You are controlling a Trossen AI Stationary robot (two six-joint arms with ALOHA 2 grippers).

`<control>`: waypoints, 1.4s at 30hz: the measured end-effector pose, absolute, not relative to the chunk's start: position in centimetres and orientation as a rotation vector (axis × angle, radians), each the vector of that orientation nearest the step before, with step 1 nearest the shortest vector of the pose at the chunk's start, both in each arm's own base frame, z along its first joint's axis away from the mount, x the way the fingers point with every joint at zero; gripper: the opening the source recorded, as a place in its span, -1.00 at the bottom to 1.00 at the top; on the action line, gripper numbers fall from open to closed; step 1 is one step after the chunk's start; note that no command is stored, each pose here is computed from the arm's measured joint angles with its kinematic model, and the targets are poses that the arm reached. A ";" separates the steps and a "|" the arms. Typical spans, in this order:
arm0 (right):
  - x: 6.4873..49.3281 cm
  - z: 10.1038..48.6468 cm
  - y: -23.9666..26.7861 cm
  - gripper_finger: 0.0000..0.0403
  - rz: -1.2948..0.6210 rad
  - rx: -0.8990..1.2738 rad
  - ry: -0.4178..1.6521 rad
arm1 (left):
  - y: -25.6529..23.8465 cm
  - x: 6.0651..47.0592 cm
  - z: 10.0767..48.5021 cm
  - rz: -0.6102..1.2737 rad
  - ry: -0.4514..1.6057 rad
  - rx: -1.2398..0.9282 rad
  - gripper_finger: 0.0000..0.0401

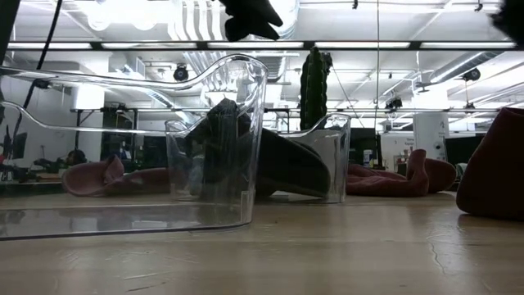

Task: Pick & Place hat
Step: Put the red cap into the bottom transparent bin

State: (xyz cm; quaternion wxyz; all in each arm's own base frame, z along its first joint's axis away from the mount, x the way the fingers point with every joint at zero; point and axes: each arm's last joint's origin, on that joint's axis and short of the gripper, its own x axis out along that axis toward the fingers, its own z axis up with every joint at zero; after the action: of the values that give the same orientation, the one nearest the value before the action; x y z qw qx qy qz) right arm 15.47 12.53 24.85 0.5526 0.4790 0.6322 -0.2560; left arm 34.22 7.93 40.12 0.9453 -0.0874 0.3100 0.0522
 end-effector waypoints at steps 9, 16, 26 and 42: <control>12.6 22.1 14.5 0.07 -0.749 1.146 1.539 | 7.4 34.4 40.2 0.092 0.621 -0.175 -0.24; 11.7 19.8 14.7 0.07 -0.790 1.164 1.493 | 7.4 34.4 40.2 0.093 0.622 -0.180 -0.24; 11.7 16.6 14.7 0.07 -0.715 1.266 1.461 | 7.3 34.4 40.1 0.095 0.627 -0.195 -0.24; 11.7 15.4 14.4 -0.69 -0.688 1.272 1.402 | 7.3 34.4 40.1 0.094 0.627 -0.195 -0.24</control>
State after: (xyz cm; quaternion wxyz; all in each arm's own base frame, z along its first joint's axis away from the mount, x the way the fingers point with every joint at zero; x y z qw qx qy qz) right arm 11.68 14.36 15.41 0.5343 0.5339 0.5883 -0.2888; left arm 34.41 7.25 40.12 0.9455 -0.0955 0.3080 0.0464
